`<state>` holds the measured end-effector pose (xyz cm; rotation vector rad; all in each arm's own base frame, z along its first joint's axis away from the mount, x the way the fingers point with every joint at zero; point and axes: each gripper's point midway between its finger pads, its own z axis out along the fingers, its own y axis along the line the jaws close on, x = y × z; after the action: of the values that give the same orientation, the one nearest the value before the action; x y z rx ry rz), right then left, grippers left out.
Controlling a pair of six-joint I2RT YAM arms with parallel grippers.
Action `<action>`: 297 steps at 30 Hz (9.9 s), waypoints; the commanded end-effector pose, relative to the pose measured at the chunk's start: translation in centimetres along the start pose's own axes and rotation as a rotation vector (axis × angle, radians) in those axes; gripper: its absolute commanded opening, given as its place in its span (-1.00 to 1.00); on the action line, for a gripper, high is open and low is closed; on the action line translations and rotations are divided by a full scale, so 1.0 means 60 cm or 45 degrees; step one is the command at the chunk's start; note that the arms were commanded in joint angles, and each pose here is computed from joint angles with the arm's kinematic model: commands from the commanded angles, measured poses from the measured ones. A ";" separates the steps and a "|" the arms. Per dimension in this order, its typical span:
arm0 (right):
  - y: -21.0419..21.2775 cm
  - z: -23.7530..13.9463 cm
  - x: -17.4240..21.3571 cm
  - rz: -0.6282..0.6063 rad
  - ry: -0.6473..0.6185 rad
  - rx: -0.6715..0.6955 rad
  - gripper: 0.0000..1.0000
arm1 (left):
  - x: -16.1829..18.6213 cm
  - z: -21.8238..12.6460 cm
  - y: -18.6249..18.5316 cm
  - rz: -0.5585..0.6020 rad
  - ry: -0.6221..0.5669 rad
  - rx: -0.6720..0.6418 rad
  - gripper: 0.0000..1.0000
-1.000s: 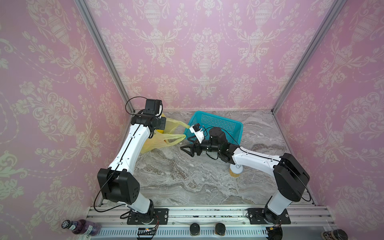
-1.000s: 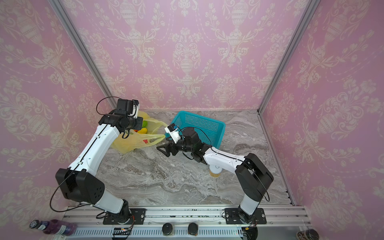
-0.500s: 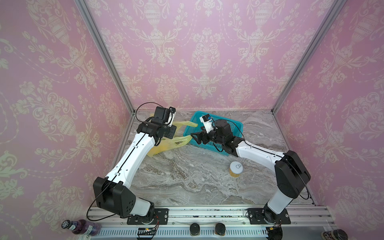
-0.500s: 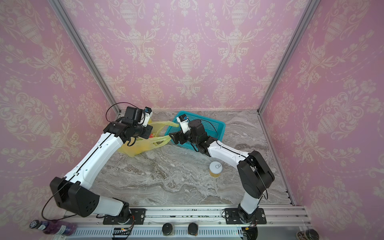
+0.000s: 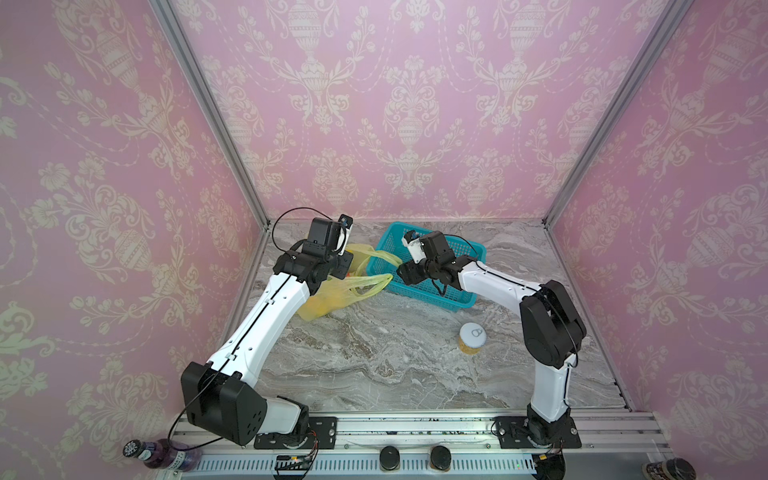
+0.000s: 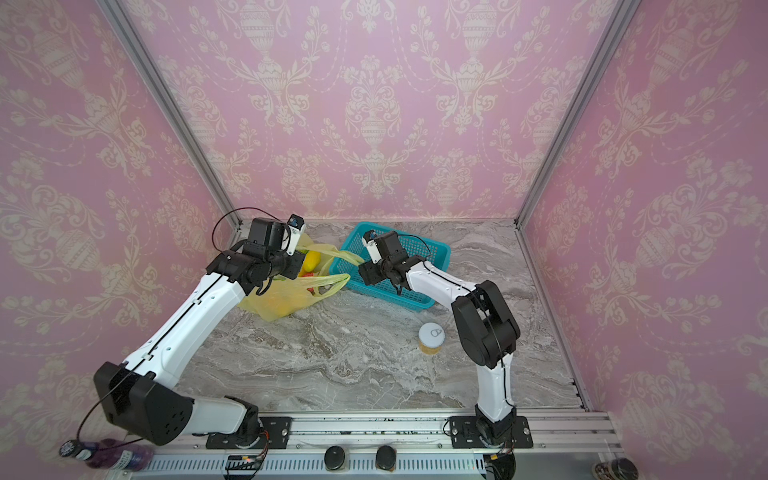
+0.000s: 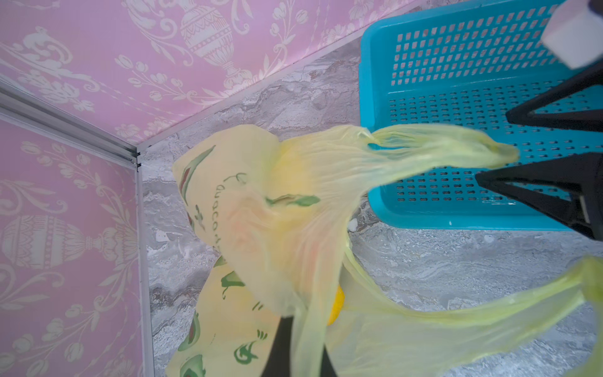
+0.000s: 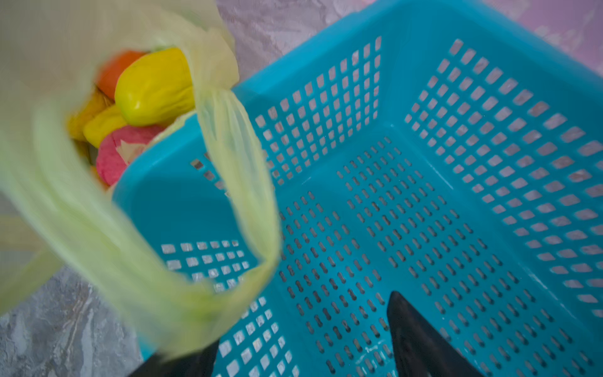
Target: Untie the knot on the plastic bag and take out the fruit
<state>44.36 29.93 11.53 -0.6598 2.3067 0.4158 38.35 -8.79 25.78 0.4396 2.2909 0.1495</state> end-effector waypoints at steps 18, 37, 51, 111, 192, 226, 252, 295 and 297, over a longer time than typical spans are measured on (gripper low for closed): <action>0.105 -0.117 0.099 -0.297 0.038 -0.251 0.54 | -0.010 -0.011 0.006 0.000 -0.078 0.024 -1.00; 0.236 -0.129 -0.018 -0.281 -0.286 -0.461 -0.19 | -0.015 -0.025 -0.013 0.032 -0.175 0.103 -1.00; 0.251 -0.121 -0.025 -0.327 -0.342 -0.494 0.05 | -0.021 -0.015 -0.031 -0.003 -0.170 0.182 -1.00; 0.223 -0.122 -0.049 -0.286 -0.501 -0.416 0.40 | -0.014 -0.001 -0.025 -0.007 -0.127 0.145 -1.00; 0.385 0.016 0.020 -0.117 -0.147 -0.215 0.05 | 0.056 -0.028 0.003 -0.424 -0.507 0.095 -1.00; 0.395 0.172 0.056 -0.132 -0.069 0.059 0.66 | 0.062 -0.056 -0.005 -0.440 -0.577 0.142 -1.00; 0.446 -0.063 0.013 -0.199 -0.274 -0.216 -0.31 | 0.090 -0.001 0.026 -0.559 -0.502 -0.017 -1.00; 0.086 -0.165 0.047 0.175 -0.303 0.120 -0.60 | 0.117 -0.029 0.126 -1.133 -0.551 -0.388 -1.00; 0.118 -0.162 0.044 0.140 -0.302 -0.021 -0.59 | 0.111 -0.034 0.130 -1.074 -0.555 -0.411 -1.00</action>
<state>32.83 32.32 19.37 -0.5122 2.0420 0.5680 35.07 -3.52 22.28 -0.4843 1.8969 -0.2286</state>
